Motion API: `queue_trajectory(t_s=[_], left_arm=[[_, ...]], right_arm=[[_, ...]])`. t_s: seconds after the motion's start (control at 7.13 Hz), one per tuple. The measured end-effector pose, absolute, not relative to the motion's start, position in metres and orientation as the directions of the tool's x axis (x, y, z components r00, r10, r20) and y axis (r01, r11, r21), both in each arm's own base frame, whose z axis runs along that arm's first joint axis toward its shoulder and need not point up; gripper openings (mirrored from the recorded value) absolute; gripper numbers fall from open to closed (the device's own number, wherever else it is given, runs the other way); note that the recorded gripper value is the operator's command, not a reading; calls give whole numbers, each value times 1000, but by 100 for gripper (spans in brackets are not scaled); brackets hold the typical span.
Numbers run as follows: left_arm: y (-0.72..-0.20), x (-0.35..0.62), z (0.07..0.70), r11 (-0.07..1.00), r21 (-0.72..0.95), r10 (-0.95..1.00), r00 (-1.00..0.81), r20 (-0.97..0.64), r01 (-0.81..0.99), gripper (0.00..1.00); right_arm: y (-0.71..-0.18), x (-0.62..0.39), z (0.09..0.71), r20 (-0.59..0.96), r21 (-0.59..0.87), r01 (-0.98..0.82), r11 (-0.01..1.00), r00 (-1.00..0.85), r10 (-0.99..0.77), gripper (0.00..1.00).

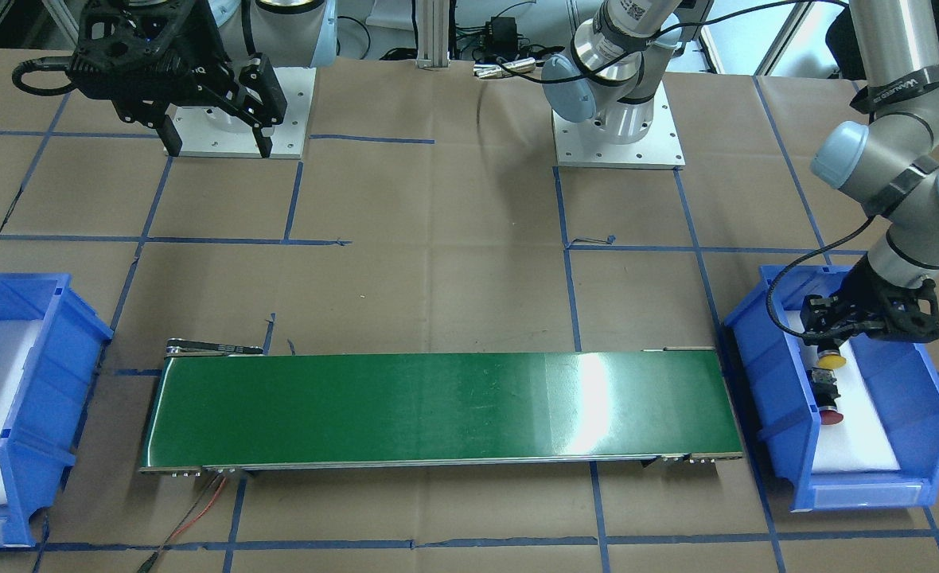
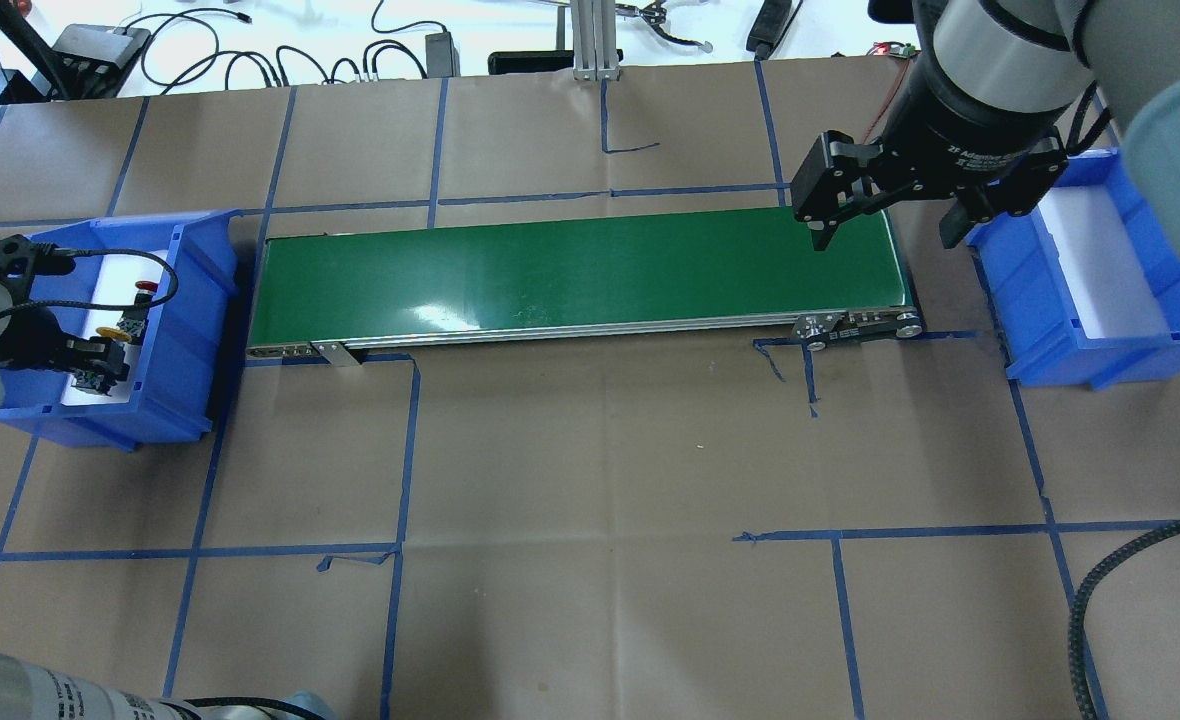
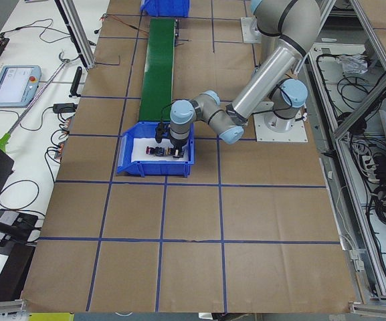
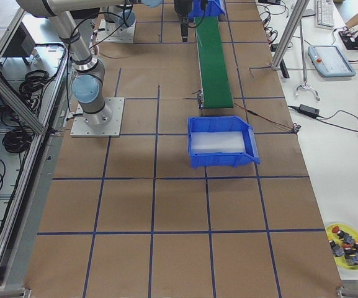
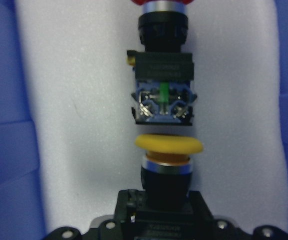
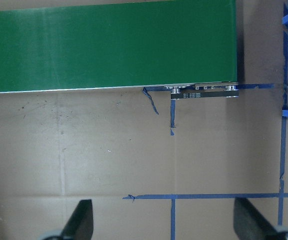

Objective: Transport two buttons from left to right
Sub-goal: 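Lift the yellow button and carry it with the left gripper onto the belt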

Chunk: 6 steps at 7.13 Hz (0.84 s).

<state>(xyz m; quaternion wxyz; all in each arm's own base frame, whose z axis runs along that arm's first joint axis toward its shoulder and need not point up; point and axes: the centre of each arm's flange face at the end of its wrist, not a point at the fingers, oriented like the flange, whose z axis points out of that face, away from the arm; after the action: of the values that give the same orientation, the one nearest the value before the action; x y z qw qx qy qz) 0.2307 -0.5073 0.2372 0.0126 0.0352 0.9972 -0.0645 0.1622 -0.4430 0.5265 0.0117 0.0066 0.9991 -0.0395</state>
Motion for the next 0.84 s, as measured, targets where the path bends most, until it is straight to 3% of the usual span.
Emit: queue_trajectory(t_s=[0.56, 0.84], left_arm=[[-537, 252, 380, 997, -56, 50, -998, 26, 48, 6], [-569, 228, 419, 999, -45, 30, -999, 38, 28, 8]], right_arm=[[-443, 162, 526, -21, -76, 15, 997, -1000, 13, 100], [-442, 162, 525, -21, -74, 14, 997, -1000, 13, 100]])
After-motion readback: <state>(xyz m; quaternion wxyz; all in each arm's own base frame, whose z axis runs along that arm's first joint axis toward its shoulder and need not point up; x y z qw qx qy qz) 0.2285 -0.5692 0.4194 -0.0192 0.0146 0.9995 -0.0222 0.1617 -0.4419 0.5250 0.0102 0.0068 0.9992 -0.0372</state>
